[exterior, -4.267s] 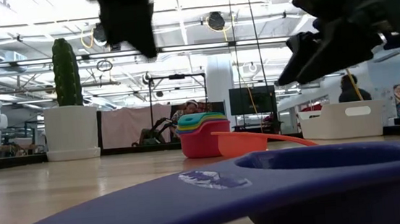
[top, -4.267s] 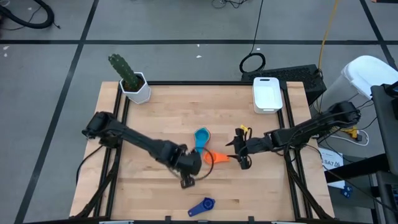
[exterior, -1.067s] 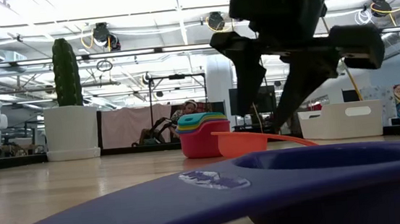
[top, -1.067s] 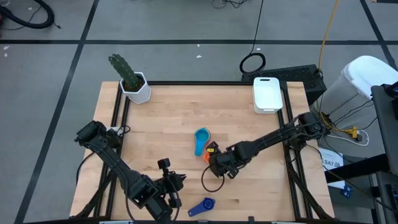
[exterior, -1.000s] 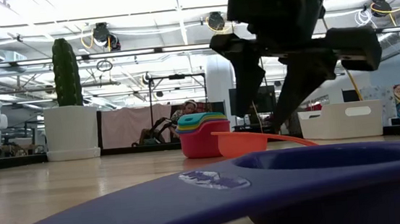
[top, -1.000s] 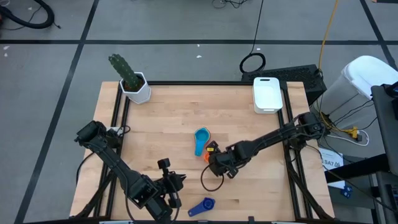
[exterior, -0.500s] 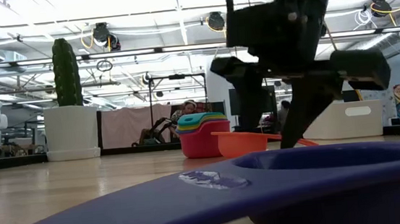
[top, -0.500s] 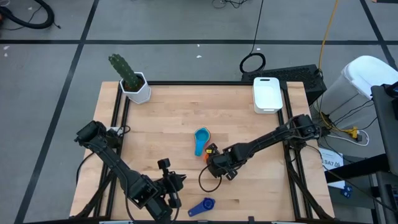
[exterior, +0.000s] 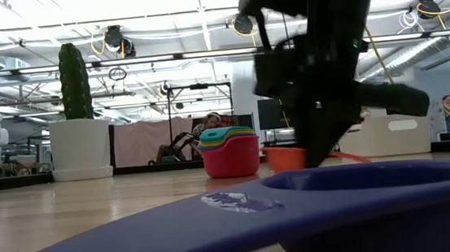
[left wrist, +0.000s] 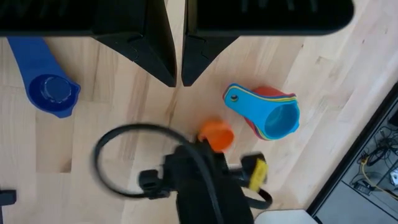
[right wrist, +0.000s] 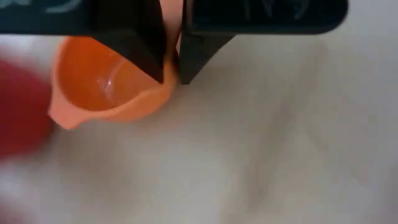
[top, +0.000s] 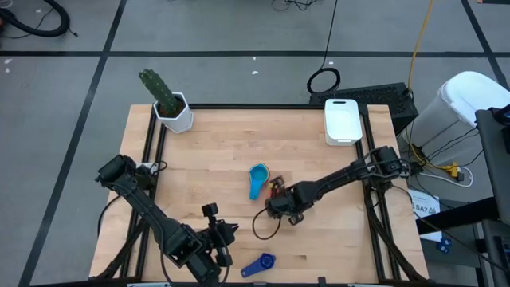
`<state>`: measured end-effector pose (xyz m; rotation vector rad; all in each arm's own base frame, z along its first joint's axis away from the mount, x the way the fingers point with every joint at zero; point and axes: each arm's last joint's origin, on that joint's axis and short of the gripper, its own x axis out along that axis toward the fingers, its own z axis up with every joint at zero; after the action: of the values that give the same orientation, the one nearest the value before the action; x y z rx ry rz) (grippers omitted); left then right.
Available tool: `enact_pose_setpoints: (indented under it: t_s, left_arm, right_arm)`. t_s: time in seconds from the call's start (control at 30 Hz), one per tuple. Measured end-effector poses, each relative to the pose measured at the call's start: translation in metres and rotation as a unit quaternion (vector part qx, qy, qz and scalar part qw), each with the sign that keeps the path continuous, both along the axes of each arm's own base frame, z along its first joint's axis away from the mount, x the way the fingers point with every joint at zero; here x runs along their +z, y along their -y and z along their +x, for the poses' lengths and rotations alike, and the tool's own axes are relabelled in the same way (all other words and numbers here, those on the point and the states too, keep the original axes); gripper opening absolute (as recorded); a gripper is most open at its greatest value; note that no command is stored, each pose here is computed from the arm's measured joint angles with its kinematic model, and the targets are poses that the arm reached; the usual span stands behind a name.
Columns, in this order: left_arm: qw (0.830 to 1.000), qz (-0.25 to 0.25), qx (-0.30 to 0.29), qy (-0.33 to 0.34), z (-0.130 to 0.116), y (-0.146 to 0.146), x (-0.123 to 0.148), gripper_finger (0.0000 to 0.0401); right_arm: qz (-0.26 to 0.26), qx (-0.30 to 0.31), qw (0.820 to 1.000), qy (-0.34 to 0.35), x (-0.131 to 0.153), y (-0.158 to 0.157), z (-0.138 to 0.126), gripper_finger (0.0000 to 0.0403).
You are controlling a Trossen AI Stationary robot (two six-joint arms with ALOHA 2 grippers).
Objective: Nest measuring cups in basket
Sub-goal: Stack the orange measuring on top of the sky blue measuring cup
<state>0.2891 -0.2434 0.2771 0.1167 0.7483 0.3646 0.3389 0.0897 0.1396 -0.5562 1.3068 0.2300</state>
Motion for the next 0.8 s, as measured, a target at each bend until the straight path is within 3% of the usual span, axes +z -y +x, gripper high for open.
enact_pose_setpoints:
  t_s: [0.13, 0.23, 0.43, 0.6, 0.8]
  left_arm:
    - [1.000, 0.000, 0.000, 0.000, 0.000, 0.000, 0.000, 0.0030]
    - [1.000, 0.000, 0.000, 0.000, 0.000, 0.000, 0.000, 0.0030]
    - [1.000, -0.001, 0.001, 0.001, 0.000, 0.000, 0.000, 0.0030]
    - [1.000, -0.008, -0.004, 0.008, -0.002, 0.005, 0.001, 0.0030]
    - [1.000, -0.018, -0.013, 0.016, -0.005, 0.011, 0.001, 0.0030]
  right_arm:
    - [-0.018, -0.104, 0.993, -0.053, -0.002, 0.014, -0.012, 0.0005]
    - [-0.003, -0.199, 0.973, -0.114, -0.002, 0.027, -0.023, 0.0003]
    - [0.018, -0.287, 0.943, -0.168, -0.007, 0.043, -0.035, 0.0001]
    - [0.032, -0.341, 0.928, -0.148, -0.008, 0.059, -0.031, 0.0006]
    - [0.075, -0.338, 0.936, -0.065, 0.000, 0.066, -0.017, 0.0055]
